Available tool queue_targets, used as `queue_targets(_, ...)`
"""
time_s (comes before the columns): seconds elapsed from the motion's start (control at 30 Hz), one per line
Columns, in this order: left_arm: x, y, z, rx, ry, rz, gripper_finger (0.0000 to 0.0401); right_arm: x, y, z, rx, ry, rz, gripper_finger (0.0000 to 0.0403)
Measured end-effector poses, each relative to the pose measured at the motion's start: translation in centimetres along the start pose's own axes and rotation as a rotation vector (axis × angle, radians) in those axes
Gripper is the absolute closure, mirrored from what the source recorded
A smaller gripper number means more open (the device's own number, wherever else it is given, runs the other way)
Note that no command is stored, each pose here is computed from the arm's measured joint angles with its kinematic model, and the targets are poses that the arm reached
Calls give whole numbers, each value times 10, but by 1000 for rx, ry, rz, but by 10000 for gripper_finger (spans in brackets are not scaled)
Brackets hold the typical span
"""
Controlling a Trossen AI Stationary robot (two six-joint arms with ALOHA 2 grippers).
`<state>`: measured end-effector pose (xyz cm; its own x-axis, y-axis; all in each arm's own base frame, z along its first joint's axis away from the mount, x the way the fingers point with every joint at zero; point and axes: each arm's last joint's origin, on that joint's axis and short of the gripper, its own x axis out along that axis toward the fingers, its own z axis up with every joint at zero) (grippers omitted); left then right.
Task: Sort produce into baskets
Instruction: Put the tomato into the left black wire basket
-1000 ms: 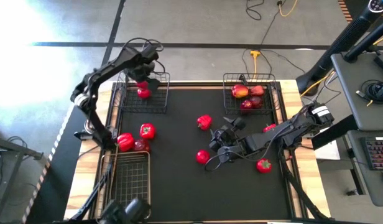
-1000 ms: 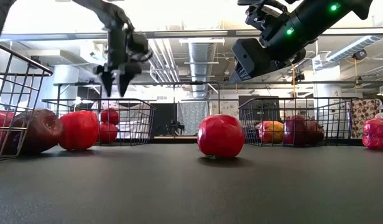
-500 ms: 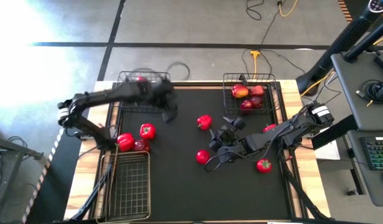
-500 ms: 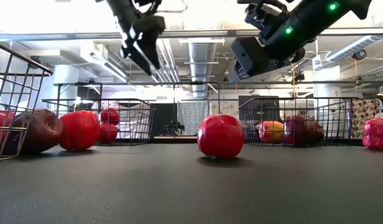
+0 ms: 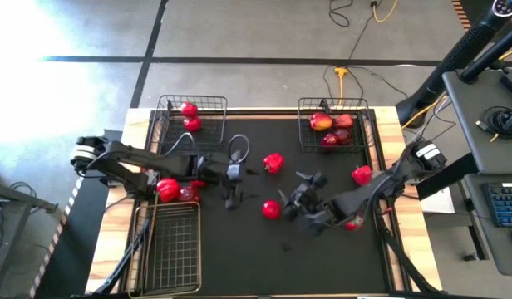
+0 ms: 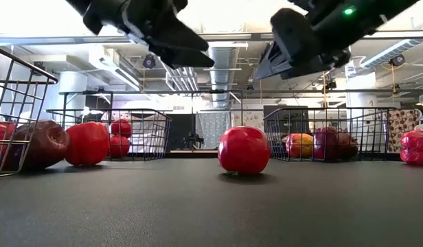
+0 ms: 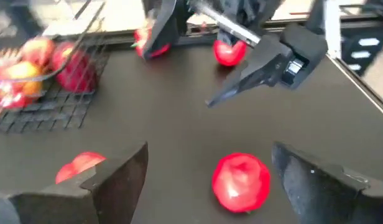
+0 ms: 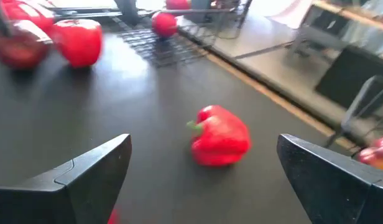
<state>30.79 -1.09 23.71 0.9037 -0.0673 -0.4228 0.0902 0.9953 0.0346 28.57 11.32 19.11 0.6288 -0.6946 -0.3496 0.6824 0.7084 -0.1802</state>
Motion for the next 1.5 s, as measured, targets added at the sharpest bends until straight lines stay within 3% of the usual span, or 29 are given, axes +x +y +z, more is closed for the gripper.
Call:
queue_targets(0.13,4,-9,-19,70,-63,-81,76,-18,16,-8,87,-18,84,9)
queue_targets(0.33,6,-29,-46,126,-150,-169,76,-49,36,2,206,-59,207,9)
queue_targets(0.57,7,-52,-65,153,-107,-251,76,-62,43,18,246,-80,242,9)
queue_targets(0.87,28,-55,-63,84,-71,-244,76,-66,45,24,192,-85,255,9)
queue_targets(1.03,44,-59,-73,84,-3,-257,76,-65,44,17,169,-75,257,9)
queue_targets(1.33,76,-62,-67,76,53,-250,76,-60,39,0,145,-58,245,9)
queue_targets(1.5,99,-59,-73,116,136,-106,76,-57,36,-9,143,-35,248,9)
